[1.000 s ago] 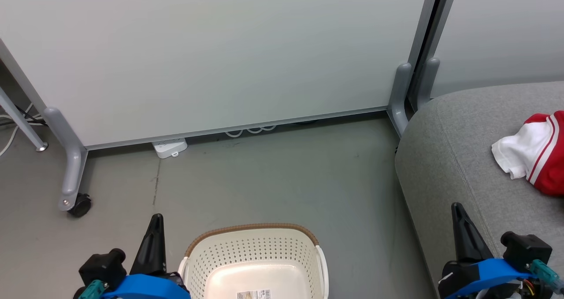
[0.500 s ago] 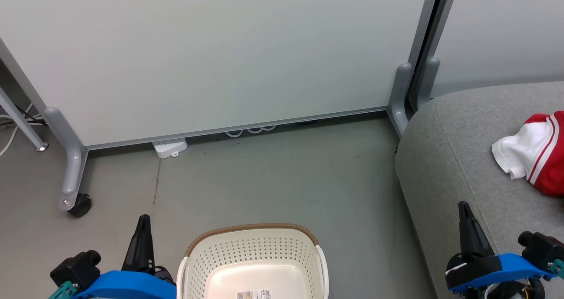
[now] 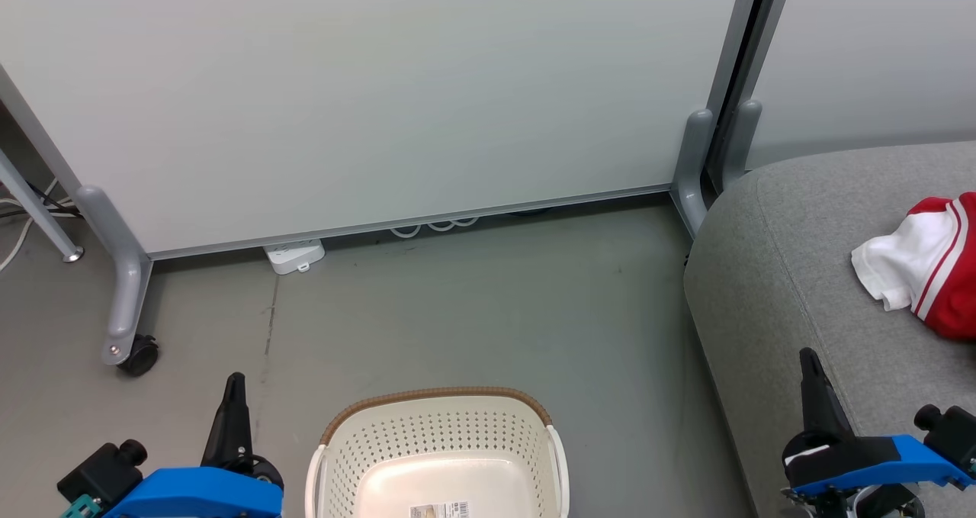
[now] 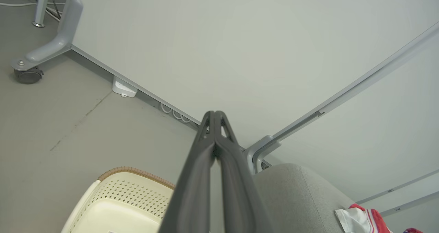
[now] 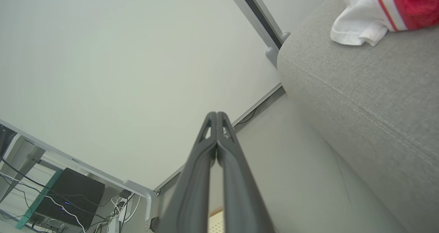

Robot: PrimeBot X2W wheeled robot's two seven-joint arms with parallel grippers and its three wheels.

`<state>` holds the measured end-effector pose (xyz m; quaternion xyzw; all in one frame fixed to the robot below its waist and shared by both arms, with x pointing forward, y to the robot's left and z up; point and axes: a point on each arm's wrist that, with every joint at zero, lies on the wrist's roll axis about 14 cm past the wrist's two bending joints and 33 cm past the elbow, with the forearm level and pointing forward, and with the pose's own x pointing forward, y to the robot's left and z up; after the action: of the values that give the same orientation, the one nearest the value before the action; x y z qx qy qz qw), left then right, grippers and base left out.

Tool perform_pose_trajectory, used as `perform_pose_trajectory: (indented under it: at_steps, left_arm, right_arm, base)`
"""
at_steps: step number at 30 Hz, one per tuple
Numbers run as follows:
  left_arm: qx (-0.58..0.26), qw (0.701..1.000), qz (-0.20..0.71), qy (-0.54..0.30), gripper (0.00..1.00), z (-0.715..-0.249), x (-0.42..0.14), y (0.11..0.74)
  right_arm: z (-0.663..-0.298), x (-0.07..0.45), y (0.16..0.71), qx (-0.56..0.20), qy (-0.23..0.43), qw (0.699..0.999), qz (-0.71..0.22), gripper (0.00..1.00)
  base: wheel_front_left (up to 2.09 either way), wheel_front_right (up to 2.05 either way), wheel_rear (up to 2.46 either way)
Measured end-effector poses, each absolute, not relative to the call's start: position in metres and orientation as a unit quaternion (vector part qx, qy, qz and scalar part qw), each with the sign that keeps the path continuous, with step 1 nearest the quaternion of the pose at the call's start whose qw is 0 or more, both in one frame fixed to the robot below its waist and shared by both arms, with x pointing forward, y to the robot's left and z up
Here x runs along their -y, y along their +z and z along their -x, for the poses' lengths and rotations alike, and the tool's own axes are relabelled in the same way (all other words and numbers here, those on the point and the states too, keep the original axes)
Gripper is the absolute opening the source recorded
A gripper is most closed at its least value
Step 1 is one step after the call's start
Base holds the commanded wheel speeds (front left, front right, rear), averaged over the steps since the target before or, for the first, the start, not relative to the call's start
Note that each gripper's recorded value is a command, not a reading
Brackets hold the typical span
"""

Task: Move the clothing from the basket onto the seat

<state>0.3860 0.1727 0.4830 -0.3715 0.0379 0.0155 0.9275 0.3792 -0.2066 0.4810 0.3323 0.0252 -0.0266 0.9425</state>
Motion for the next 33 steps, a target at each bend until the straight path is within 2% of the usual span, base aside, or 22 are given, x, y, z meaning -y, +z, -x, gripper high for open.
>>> perform_pose_trajectory:
  at_steps: [33]
  left_arm:
    - [-0.036, 0.841, 0.540, 0.024, 0.00, -0.387, -0.184, 0.487]
  right_arm:
    - [-0.382, 0.206, 0.486, -0.023, -0.033, 0.855, -0.518, 0.00]
  base:
    - [0.00, 0.00, 0.00]
